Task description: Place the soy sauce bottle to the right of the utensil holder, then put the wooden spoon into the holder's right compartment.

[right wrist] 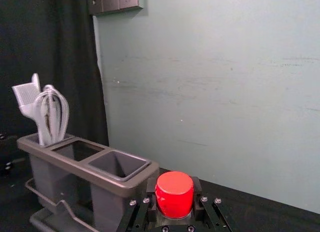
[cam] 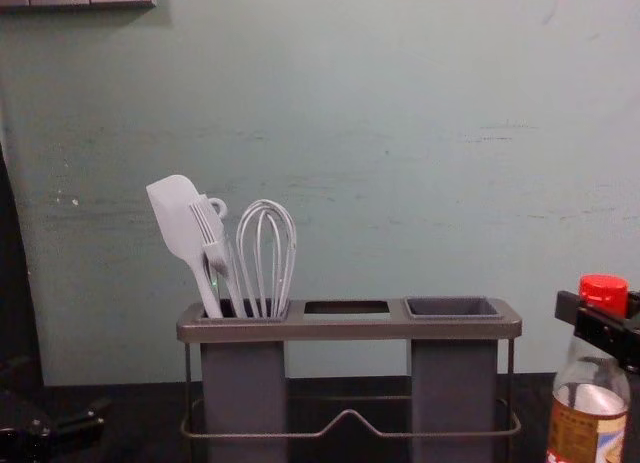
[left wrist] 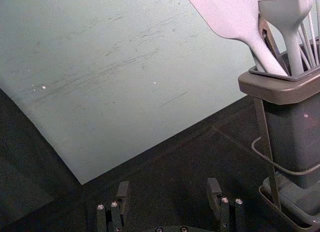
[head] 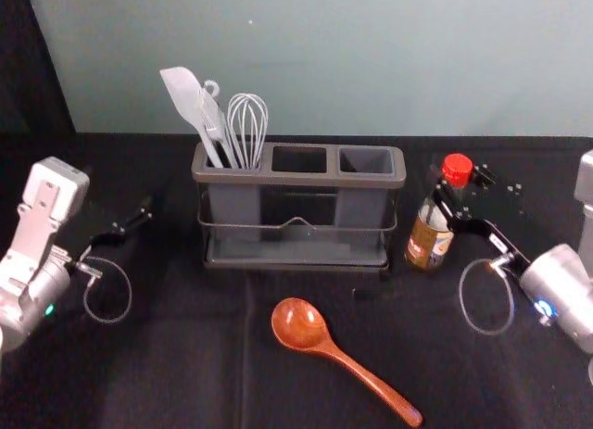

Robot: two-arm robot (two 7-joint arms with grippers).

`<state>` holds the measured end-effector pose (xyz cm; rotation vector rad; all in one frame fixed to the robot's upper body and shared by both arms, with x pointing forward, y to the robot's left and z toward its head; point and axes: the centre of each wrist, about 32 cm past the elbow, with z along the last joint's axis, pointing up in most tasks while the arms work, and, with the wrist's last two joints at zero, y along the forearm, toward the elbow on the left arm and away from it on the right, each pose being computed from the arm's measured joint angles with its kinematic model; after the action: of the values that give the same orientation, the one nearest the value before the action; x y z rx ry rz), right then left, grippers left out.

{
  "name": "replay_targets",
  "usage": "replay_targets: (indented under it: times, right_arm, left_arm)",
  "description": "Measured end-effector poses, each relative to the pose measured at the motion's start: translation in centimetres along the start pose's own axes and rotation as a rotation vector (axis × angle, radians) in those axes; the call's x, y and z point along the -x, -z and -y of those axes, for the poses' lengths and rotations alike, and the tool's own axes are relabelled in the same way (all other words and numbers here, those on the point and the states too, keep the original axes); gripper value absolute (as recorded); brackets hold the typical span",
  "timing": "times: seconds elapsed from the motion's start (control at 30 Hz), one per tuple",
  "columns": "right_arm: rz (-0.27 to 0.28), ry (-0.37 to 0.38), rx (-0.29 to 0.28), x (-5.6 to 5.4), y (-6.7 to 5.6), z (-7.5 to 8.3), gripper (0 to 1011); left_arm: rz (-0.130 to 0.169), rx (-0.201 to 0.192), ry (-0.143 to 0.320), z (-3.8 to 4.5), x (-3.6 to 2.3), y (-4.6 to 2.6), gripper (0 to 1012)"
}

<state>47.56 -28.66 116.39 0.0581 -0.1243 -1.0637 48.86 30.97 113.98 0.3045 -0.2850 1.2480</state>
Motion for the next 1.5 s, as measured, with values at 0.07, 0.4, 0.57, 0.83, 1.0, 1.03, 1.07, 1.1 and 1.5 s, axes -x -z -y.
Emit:
replay_targets:
  times: [0.07, 0.4, 0.57, 0.83, 1.0, 1.03, 1.07, 1.1, 1.5]
  right_arm:
    - [-0.008, 0.001, -0.002, -0.1, 0.2, -0.4, 386]
    - [-0.019, 0.009, -0.028, 0.0, 1.3, -1.3, 386]
    - [-0.015, 0.014, -0.034, 0.1, 1.7, -1.5, 386]
    - [-0.015, 0.014, -0.041, 0.2, 2.2, -1.6, 386]
    - [-0.012, 0.004, -0.043, 0.1, 2.5, -1.7, 398]
    - [-0.011, 0.003, -0.044, 0.1, 2.5, -1.8, 411]
    - [-0.01, 0.002, -0.045, 0.1, 2.5, -1.8, 427]
    - [-0.01, 0.0, -0.046, 0.1, 2.5, -1.8, 470]
    - [0.025, -0.005, -0.103, 0.2, 0.2, -1.3, 842]
  left_arm:
    - [0.0, 0.0, 0.0, 0.0, 0.0, 0.0, 1000]
    - [0.0, 0.0, 0.0, 0.0, 0.0, 0.0, 1000]
    - [0.0, 0.0, 0.0, 0.0, 0.0, 0.0, 1000]
    - [0.0, 0.0, 0.0, 0.0, 0.0, 0.0, 1000]
    - [0.0, 0.0, 0.0, 0.0, 0.0, 0.0, 1001]
    - [0.0, 0.0, 0.0, 0.0, 0.0, 0.0, 1000]
    - [0.0, 0.0, 0.0, 0.0, 0.0, 0.0, 1000]
    - [0.0, 0.0, 0.0, 0.0, 0.0, 0.0, 1000]
    - [0.0, 0.0, 0.0, 0.0, 0.0, 0.0, 1000]
